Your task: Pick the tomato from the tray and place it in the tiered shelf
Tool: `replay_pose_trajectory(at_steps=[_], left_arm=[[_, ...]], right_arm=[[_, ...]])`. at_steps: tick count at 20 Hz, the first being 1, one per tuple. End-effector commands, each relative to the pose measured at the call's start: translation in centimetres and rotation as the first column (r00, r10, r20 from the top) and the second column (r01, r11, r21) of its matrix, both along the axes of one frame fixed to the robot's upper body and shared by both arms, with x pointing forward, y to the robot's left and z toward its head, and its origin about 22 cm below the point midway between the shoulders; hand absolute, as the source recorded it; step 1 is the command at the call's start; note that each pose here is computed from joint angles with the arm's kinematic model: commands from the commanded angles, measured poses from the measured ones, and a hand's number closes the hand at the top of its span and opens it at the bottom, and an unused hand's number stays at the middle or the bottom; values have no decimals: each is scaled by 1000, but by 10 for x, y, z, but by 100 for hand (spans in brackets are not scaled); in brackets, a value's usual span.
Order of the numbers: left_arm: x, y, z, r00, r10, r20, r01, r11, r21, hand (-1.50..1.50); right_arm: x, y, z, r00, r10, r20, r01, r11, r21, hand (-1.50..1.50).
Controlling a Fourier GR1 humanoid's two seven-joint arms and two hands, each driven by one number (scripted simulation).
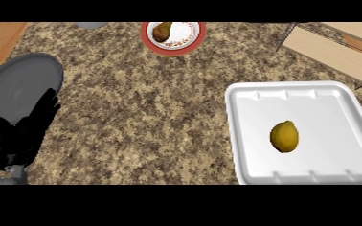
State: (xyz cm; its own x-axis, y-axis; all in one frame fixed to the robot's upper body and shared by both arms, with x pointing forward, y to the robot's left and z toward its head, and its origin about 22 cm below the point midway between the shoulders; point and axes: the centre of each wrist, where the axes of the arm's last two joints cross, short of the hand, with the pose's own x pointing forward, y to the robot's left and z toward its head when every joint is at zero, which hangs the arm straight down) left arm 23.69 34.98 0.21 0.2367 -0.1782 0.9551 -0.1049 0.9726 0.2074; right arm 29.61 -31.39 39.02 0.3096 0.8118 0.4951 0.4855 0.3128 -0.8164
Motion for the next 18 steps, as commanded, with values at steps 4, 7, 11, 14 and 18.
replay_pose_trajectory(at_steps=[4, 7, 11, 14, 18], left_arm=[[3, -4, -12, 1000, -12, 2, 12, 1000, 1, 0], [9, 10, 0, 1000, -5, -10, 5, 1000, 5, 0], [1, -9, -1, 1000, -6, 1, 6, 1000, 4, 0], [2, -2, 4, 999, -21, 24, 20, 1000, 17, 0], [-9, -7, -3, 1000, -15, 9, 15, 1000, -4, 0]], right_arm=[[39, -19, -2, 995, -99, -23, 98, 994, -45, 150], [37, -45, 1, 993, -115, -37, 112, 992, -62, 150], [68, -47, -27, 989, -138, -52, 132, 986, -101, 150], [81, -65, -37, 988, -140, -58, 136, 988, -79, 150], [83, -80, -27, 992, -126, -13, 126, 992, 3, 150]])
